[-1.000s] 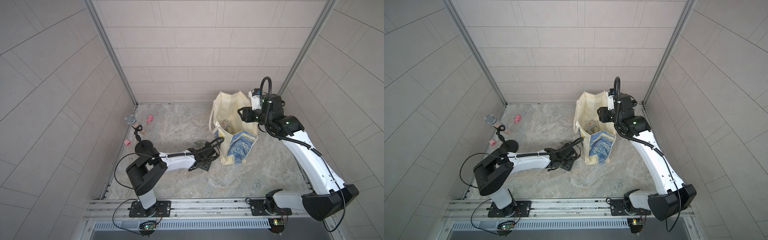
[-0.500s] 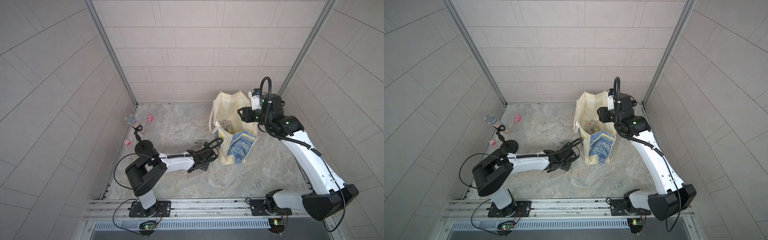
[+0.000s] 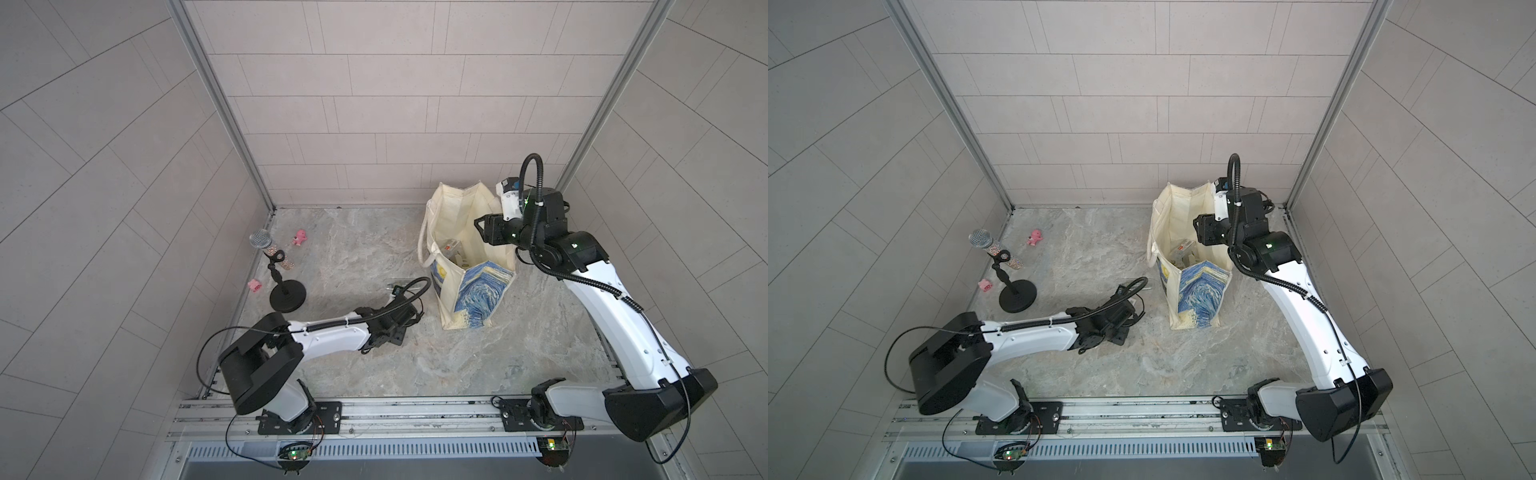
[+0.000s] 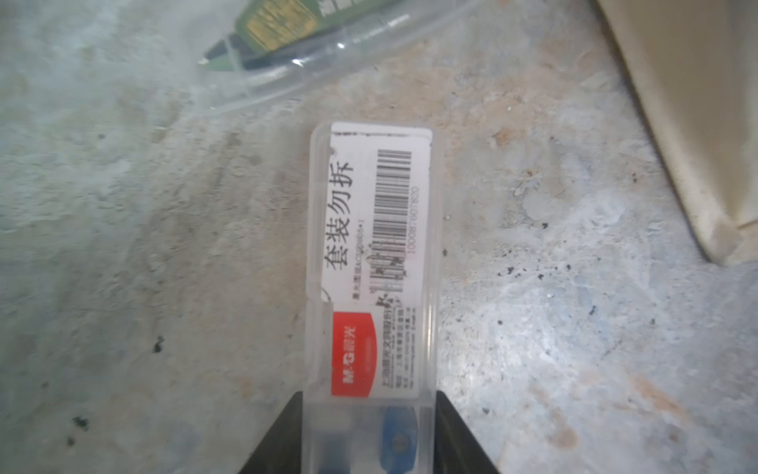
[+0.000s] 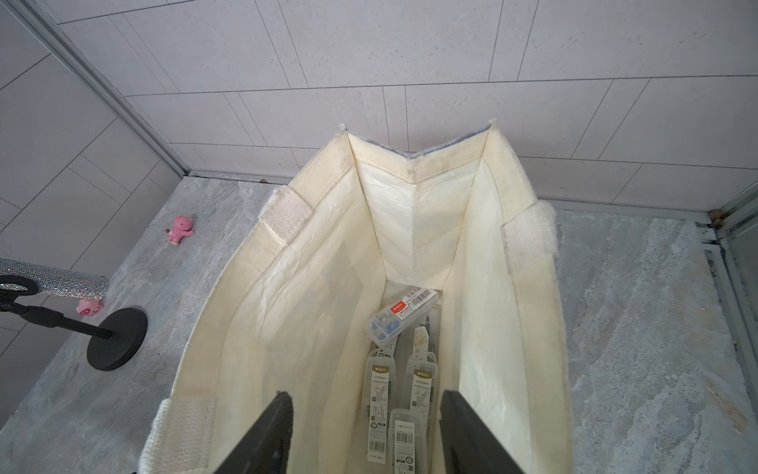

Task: Put the compass set into the canvas bag
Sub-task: Pick up the compass set at the center of the board.

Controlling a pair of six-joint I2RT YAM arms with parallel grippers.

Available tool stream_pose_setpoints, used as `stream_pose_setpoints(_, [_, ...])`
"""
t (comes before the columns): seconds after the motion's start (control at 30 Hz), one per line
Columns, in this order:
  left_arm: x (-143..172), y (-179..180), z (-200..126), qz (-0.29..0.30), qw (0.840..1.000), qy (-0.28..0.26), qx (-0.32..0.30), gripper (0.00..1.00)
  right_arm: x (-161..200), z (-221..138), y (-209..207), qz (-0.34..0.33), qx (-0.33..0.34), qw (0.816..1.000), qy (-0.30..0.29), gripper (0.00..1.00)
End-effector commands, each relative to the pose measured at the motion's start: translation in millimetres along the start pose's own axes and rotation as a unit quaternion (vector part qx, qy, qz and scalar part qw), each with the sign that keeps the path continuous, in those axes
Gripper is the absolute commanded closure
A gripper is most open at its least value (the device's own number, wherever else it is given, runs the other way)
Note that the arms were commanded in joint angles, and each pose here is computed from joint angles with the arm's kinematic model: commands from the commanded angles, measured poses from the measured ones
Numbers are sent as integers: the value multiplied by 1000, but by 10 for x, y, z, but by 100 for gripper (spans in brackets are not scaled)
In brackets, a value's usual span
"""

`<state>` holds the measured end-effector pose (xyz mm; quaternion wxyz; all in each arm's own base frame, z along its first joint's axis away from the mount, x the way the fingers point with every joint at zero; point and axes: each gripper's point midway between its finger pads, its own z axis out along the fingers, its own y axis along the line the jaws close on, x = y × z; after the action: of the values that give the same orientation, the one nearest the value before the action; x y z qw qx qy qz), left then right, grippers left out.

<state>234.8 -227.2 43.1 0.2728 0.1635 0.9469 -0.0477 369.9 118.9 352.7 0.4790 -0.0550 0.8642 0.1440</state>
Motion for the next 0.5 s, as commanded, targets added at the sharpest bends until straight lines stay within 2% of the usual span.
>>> stream_pose_setpoints(0.0, [-191,141,-174,-27,997,-66,-14,59,-54,-14,70,4,-17,1000,-13,41])
stream_pose_setpoints(0.2, [-402,282,-525,-33,989,-144,-14,59,-68,20,257,1,-50,999,-14,41])
stream_pose_setpoints(0.47, [-888,404,-1276,-54,959,-277,18,57,-30,86,763,-24,-124,992,0,36])
